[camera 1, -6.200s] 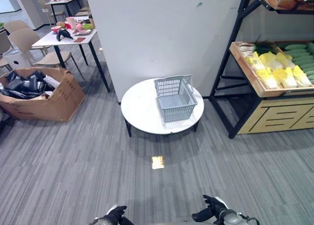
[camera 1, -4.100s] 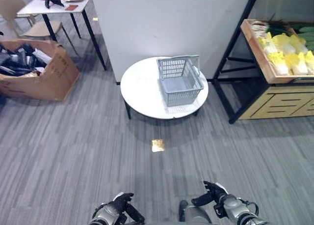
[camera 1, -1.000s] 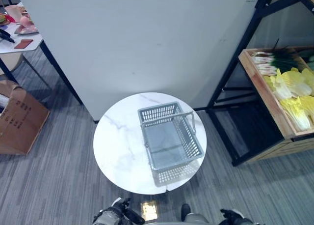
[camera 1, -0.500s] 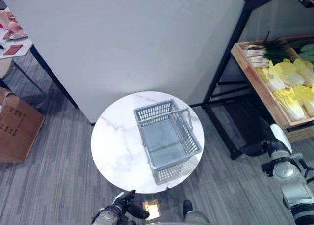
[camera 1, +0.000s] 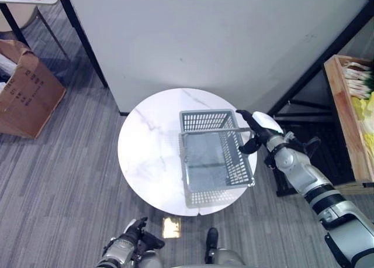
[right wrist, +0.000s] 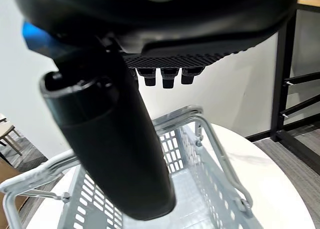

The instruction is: Get the vegetables into the basket

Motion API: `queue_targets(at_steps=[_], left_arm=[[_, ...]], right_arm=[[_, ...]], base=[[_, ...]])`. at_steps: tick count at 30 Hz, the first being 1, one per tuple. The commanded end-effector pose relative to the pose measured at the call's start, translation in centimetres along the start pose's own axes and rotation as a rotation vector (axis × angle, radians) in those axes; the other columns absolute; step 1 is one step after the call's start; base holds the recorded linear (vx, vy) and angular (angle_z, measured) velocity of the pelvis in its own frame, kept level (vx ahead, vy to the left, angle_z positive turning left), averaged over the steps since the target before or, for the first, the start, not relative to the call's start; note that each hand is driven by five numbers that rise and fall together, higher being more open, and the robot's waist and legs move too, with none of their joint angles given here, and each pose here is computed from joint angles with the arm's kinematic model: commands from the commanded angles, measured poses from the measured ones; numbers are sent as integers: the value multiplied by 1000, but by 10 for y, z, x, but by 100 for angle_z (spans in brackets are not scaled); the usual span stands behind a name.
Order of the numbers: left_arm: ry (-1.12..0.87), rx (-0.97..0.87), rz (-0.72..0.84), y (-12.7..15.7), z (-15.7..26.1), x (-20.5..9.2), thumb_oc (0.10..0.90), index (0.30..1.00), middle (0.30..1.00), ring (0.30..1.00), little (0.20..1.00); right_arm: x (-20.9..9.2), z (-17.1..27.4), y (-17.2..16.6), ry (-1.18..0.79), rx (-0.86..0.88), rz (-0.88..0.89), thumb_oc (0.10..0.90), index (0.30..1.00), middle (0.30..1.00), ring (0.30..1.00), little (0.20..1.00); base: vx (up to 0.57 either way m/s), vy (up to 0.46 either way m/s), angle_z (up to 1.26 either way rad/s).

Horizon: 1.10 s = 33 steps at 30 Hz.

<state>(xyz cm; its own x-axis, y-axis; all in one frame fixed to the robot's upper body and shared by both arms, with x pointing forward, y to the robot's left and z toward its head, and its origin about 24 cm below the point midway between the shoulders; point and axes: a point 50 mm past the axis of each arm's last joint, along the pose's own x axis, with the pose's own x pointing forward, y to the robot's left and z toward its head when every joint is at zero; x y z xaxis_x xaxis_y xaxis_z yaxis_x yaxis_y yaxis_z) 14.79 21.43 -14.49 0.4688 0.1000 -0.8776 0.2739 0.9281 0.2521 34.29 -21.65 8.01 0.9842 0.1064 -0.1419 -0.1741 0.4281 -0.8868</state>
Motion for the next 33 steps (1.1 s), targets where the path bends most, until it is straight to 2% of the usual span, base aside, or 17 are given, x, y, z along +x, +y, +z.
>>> queue_targets(at_steps=[1,7,8,10,14,18,19,20,33], left_arm=[[76,30,-51,-18,-27,-4,900,1000,1000,1000,1000],[64,-7,-3,-7,-14,-1,900,1000,1000,1000,1000],[-10,-25,2,-9,4,0,900,1000,1000,1000,1000],[-45,-39,0,-10,13,1,900,1000,1000,1000,1000],[-32,-53,24,-6,10,1,900,1000,1000,1000,1000],[-24,-69,40,-5,10,2,900,1000,1000,1000,1000],[-22,-72,44,-4,10,2,900,1000,1000,1000,1000],[-22,-73,45,-4,10,2,900,1000,1000,1000,1000],[-20,-65,42,-6,13,2,900,1000,1000,1000,1000]], right_arm=[[15,27,-43,-85,10,-137,900,1000,1000,1000,1000],[25,41,-43,-104,-19,-119,900,1000,1000,1000,1000],[27,49,-48,-129,-15,-123,900,1000,1000,1000,1000],[36,54,-64,-108,-10,-150,900,1000,1000,1000,1000],[47,68,-76,-101,-15,-176,900,1000,1000,1000,1000],[55,74,-67,-77,16,-148,900,1000,1000,1000,1000],[56,75,-65,-76,20,-142,439,355,355,355,355],[57,75,-63,-74,26,-137,400,300,300,300,300],[53,74,-42,-90,6,-89,400,300,300,300,300]], base=[[-42,-18,20],[-21,-8,10],[-37,-23,0],[-93,-51,5],[-35,-33,21],[-1,-10,2],[0,0,0],[0,0,0],[2,2,0]])
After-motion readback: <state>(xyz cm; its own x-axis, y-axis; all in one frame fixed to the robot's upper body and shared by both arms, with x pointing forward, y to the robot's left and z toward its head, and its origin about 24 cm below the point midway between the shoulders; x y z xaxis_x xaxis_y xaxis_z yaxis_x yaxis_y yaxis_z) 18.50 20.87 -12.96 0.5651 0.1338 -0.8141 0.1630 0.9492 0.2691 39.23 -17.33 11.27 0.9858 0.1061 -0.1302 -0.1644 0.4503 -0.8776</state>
